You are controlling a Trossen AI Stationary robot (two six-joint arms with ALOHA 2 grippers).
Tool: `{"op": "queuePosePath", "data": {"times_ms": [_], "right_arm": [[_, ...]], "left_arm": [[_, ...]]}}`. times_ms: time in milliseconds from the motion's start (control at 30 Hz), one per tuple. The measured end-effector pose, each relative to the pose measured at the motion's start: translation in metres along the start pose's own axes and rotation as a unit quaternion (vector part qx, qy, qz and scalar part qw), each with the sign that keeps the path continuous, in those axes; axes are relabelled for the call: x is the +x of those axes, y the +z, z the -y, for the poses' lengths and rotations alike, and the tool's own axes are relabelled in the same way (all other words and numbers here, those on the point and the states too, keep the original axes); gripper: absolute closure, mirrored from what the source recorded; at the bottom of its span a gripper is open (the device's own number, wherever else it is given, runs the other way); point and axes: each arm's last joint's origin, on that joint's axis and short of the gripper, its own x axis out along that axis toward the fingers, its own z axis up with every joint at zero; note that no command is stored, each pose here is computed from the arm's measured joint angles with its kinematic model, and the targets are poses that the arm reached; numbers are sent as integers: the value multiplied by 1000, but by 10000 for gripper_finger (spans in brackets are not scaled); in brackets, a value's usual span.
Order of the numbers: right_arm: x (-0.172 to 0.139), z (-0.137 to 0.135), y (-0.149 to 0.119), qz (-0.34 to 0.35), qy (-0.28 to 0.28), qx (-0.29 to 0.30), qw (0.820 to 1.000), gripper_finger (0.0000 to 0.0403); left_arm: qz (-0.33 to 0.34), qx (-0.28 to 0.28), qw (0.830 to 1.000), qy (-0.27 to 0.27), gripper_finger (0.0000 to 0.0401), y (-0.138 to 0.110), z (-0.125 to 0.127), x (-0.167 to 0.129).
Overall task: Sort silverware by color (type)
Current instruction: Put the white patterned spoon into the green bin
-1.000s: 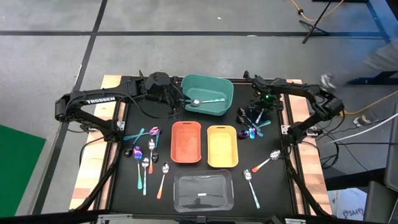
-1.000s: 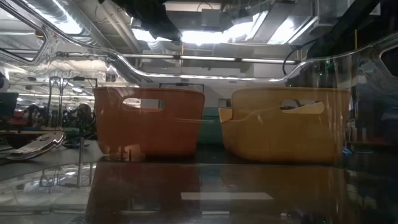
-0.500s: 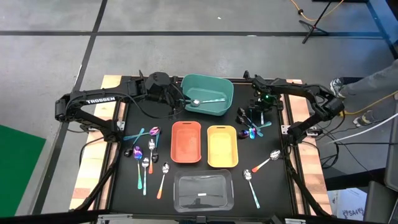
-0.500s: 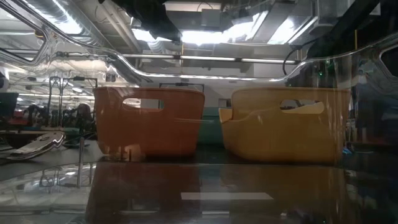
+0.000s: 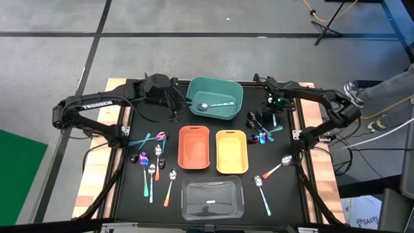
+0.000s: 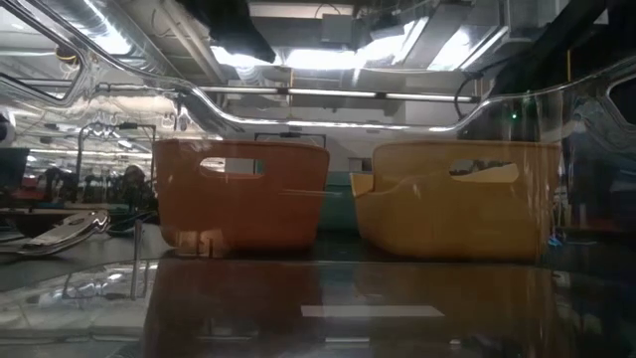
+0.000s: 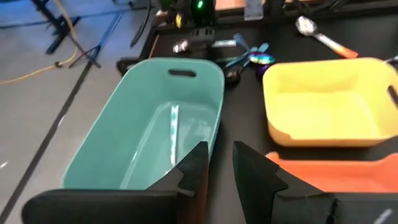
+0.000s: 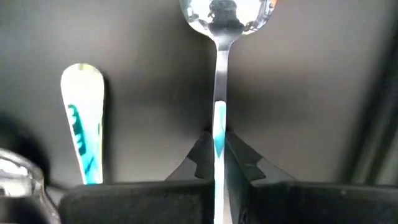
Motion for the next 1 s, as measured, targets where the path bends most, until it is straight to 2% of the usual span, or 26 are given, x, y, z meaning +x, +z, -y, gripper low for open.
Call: {"op": "queuePosePath", "data": {"times_ms": [433,667,800,1000], "right_arm": [[-33,6,-8,54,51,-23,997,402],[-53,10,-13,104,87,-28,990,402],[-64,9,-13,141,126,-53,981,402],[-80,0,-9,204,204,-90,953,402]], "left_arm": [[-12,-4,1000,11,332,-9,3,-47],[-33,-44,998,8,332,-17,6,-64],[-52,-69,996,14,332,-21,6,-67],[-69,-93,993,13,332,-25,7,-67]]}}
